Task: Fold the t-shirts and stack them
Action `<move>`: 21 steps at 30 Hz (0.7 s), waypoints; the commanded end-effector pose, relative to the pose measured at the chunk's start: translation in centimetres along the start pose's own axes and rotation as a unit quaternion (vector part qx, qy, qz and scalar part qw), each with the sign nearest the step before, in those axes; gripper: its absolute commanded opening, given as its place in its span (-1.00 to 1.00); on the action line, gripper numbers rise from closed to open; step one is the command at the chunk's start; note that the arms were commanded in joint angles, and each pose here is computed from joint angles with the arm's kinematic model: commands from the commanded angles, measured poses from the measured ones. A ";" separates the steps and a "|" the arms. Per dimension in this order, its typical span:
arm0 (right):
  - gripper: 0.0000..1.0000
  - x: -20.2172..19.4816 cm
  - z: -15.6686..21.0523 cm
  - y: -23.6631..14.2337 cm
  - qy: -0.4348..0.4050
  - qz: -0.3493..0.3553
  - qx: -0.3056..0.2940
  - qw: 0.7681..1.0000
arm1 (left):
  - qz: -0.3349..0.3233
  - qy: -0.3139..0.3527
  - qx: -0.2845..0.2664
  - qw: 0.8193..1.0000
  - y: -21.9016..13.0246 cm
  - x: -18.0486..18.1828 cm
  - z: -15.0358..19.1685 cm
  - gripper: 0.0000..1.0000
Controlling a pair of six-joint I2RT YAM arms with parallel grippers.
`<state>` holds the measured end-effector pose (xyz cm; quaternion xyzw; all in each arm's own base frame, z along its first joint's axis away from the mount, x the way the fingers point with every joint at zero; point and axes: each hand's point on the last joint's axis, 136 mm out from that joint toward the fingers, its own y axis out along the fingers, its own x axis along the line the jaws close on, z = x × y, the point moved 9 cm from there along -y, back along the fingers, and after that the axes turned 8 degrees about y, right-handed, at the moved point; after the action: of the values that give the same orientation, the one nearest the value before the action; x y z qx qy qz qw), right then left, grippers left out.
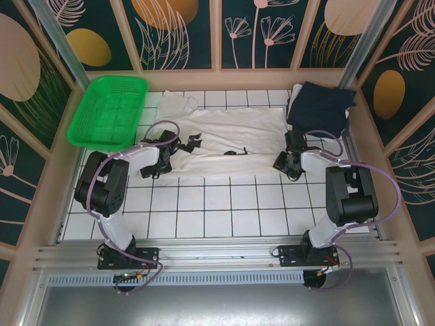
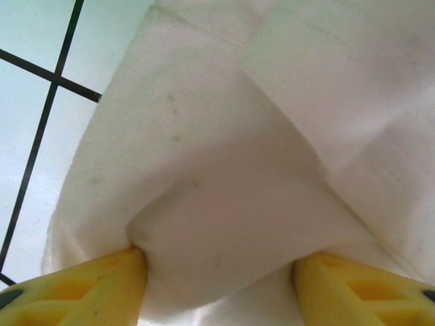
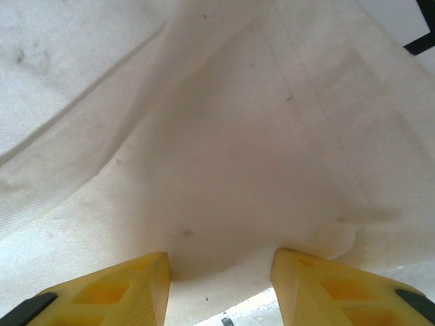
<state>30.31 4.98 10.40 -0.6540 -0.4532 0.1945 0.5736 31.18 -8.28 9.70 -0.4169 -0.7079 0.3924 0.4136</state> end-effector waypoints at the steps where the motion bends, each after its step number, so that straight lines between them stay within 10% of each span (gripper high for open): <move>1: -0.08 -3.2 1.4 0.0 0.024 0.064 0.031 0.997 | -0.056 0.009 0.051 0.997 1.6 1.8 2.7 0.13; 21: -0.05 3.1 -7.0 -4.8 0.007 -0.041 -0.090 0.995 | 0.049 0.002 -0.029 0.998 -5.0 0.7 -3.0 0.38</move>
<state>33.88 3.28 18.34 -0.6788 -0.4952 0.1166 0.5296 31.56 -8.39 13.89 -0.4409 -0.7063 0.3949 0.3883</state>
